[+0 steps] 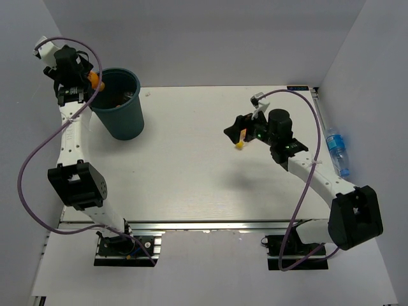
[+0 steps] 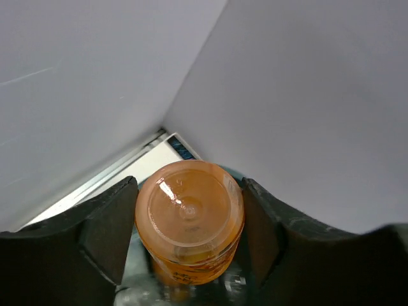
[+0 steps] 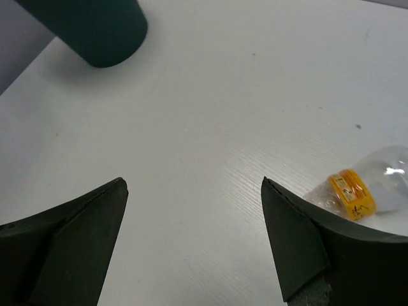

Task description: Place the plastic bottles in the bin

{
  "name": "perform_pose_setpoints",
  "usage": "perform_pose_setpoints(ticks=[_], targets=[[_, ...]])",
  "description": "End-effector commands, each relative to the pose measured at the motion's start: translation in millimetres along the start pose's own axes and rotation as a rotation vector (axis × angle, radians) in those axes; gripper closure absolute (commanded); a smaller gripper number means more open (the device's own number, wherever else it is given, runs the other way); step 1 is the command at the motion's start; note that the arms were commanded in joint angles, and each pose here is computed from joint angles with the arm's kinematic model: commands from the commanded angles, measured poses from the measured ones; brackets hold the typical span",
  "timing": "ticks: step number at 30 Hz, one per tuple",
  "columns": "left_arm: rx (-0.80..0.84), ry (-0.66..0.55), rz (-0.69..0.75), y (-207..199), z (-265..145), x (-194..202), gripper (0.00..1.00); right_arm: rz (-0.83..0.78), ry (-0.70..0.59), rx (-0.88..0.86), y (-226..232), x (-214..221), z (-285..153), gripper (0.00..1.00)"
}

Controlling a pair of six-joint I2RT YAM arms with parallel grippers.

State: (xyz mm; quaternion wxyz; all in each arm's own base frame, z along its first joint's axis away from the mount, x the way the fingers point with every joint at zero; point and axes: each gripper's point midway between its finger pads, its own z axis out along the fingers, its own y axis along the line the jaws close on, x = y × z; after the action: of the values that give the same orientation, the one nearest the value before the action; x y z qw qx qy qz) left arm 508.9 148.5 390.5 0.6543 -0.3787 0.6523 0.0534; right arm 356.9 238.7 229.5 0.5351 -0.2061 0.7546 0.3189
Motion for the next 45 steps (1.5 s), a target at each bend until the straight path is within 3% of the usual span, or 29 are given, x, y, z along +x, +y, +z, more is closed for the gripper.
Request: perform_pose_setpoints(ticks=[1,2,6,10,15,21,27,31,34,41,45], targets=[[-0.029,0.032,0.060,3,2,13,0.26,0.060,-0.040,0.197,-32,-2,-5,0.11],[-0.020,0.040,0.062,2,2,16,0.02,0.115,-0.034,0.240,-40,4,-2,0.11],[-0.042,0.025,0.076,4,-3,6,0.02,0.277,0.015,0.452,-74,28,0,0.11],[-0.038,0.002,0.074,-3,-11,-19,0.02,0.308,0.053,0.632,-108,52,2,0.11],[0.081,0.000,0.023,-25,-32,-38,0.02,0.367,0.147,0.756,-131,85,14,0.11],[0.288,0.133,-0.057,-52,-65,1,0.02,0.439,0.184,0.762,-135,117,39,0.11],[0.445,0.084,-0.064,-75,-105,-3,0.02,0.515,0.169,0.880,-140,135,50,0.11],[0.489,0.139,-0.054,-73,-118,20,0.02,0.568,0.173,0.950,-143,152,49,0.14],[0.516,0.139,-0.082,-76,-123,23,0.02,0.554,0.206,0.983,-148,163,45,0.25],[0.638,0.265,-0.089,-98,-143,68,0.02,0.528,0.242,1.002,-148,166,39,0.58],[0.706,0.354,-0.035,-131,-167,100,0.02,0.502,0.274,1.013,-149,171,36,0.67]])
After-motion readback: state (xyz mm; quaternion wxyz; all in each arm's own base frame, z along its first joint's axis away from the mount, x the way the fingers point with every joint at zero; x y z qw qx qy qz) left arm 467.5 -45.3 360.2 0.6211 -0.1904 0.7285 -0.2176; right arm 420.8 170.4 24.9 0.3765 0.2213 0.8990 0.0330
